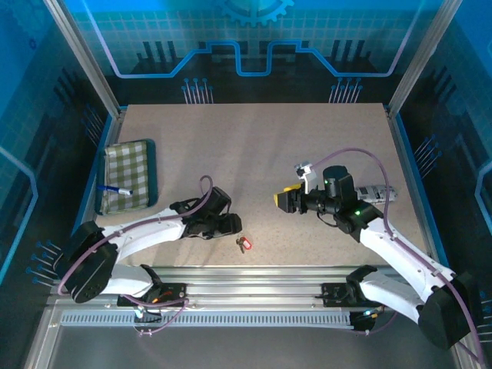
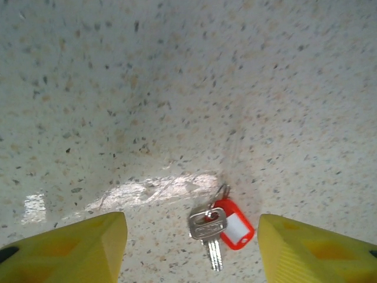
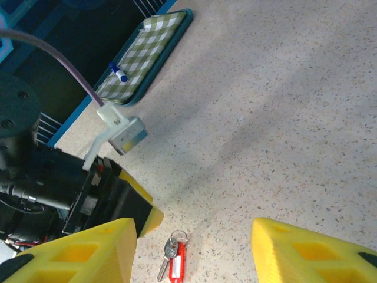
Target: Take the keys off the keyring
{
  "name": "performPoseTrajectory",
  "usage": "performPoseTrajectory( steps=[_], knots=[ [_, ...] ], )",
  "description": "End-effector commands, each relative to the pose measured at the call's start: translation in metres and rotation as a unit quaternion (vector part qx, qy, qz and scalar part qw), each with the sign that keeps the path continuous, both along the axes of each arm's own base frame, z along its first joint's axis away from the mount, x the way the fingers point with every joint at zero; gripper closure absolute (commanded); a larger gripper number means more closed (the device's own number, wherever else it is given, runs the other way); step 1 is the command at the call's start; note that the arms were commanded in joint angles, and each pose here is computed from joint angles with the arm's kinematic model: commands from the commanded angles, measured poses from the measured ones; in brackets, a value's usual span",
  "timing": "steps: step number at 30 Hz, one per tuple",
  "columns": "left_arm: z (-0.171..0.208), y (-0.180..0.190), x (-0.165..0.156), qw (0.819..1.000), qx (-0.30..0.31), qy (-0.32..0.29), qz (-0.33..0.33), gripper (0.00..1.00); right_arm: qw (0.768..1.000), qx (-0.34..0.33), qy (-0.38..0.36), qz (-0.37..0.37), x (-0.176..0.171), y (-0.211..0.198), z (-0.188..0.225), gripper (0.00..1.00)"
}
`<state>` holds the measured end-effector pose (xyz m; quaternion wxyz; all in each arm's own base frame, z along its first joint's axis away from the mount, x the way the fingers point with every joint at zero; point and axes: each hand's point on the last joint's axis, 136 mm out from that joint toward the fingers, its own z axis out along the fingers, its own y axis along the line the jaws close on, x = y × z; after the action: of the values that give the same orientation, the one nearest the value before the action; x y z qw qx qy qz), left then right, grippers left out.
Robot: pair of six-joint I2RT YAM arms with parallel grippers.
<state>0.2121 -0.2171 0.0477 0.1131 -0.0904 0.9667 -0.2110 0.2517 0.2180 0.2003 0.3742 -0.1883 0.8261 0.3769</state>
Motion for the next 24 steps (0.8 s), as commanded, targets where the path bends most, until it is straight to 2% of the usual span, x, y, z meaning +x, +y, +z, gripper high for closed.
performPoseTrajectory(
  steps=[1, 4, 8, 12, 18, 24],
  knots=[
    [-0.013, -0.012, -0.012, 0.999, -0.021, 0.037, 0.003, 0.45, 1.0, 0.002, -0.004, -0.001, -0.002, 0.002, -0.002, 0.46],
    [-0.017, -0.02, -0.012, 0.999, -0.04, 0.036, -0.001, 0.5, 1.0, 0.002, -0.003, -0.004, -0.001, 0.001, -0.005, 0.46],
    [-0.023, -0.026, -0.012, 0.998, -0.04, 0.045, -0.008, 0.57, 1.0, 0.003, 0.0, -0.004, -0.001, 0.002, -0.007, 0.46],
    [-0.027, -0.028, -0.009, 0.999, -0.029, 0.044, -0.013, 0.6, 1.0, 0.003, 0.004, -0.003, -0.001, 0.002, -0.009, 0.46],
    [-0.028, -0.038, -0.005, 0.998, -0.028, 0.04, -0.031, 0.72, 1.0, 0.001, 0.008, -0.005, -0.001, 0.0, -0.013, 0.46],
    [-0.028, -0.05, -0.003, 0.998, -0.026, 0.038, -0.052, 0.79, 1.0, 0.001, 0.014, -0.005, 0.001, 0.0, -0.017, 0.46]
  ],
)
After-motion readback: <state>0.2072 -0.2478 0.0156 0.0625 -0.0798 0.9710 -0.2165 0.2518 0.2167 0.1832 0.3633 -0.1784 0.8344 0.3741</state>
